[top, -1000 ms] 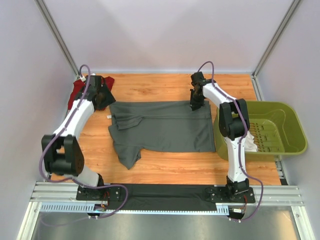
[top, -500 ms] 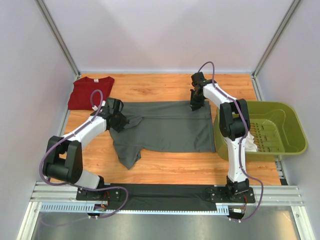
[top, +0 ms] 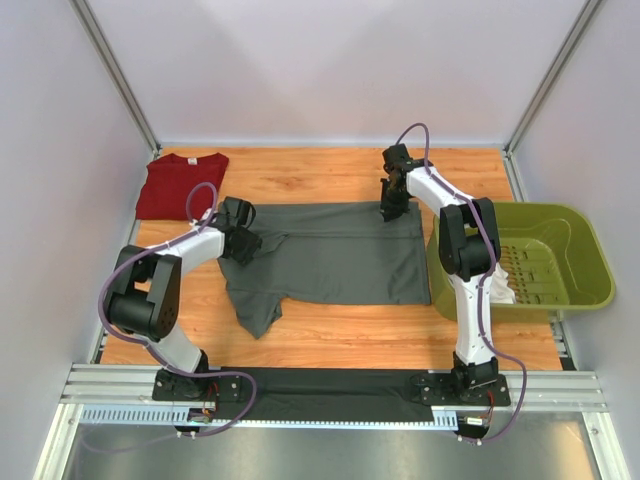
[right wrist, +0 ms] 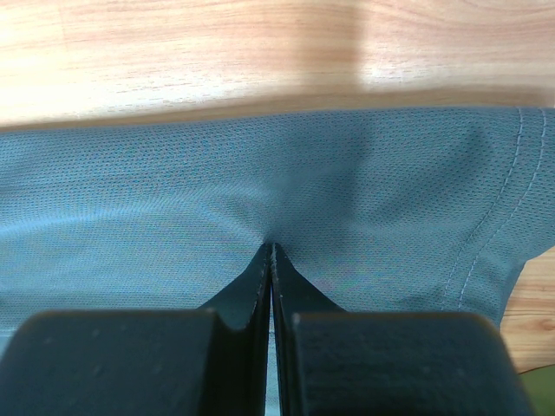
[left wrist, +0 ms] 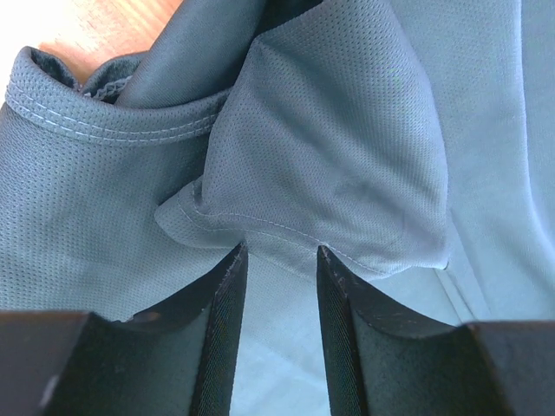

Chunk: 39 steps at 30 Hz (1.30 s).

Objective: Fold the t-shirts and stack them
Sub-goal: Fold the tshirt

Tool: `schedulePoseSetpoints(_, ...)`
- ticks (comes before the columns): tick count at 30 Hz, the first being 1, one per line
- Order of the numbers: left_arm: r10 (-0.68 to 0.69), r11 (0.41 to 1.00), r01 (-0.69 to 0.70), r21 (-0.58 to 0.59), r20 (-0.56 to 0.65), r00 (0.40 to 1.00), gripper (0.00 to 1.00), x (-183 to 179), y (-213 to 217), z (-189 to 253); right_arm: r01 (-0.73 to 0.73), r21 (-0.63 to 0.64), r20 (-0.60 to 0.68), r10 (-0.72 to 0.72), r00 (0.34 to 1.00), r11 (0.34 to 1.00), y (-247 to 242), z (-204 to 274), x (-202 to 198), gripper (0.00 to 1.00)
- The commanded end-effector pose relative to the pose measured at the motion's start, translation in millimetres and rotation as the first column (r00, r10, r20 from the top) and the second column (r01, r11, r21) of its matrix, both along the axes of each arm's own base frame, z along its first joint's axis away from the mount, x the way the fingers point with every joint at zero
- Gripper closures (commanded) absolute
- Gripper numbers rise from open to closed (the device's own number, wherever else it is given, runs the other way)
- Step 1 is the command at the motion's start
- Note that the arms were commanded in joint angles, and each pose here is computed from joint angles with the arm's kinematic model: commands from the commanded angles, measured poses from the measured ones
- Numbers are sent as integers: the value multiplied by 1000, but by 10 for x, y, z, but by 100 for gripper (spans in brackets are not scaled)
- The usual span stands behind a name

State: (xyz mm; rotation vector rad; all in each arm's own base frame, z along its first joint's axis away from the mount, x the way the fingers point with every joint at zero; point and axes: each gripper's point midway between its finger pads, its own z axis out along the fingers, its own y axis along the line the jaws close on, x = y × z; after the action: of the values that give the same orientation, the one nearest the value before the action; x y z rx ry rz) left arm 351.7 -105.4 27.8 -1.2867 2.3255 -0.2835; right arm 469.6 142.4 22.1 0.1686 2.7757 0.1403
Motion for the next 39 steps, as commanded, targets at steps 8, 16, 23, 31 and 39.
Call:
schedulePoseSetpoints(8,69,997,-70,23,41,997,86,175,36,21,9,19,25,-10,1000,1000,46,110,46,100)
schedulePoseSetpoints(16,61,997,-65,49,72,995,100,172,95,227,13,21,26,-14,1000,1000,45,110,36,100)
schedulePoseSetpoints(23,57,995,-66,76,114,992,100,106,173,531,9,20,26,-10,1000,1000,53,109,40,100)
schedulePoseSetpoints(31,61,995,-64,81,43,997,55,-130,207,452,9,18,19,-9,1000,1000,50,81,29,100)
schedulePoseSetpoints(39,108,986,-108,127,10,994,28,-116,319,278,5,18,24,-5,1000,1000,57,100,33,100)
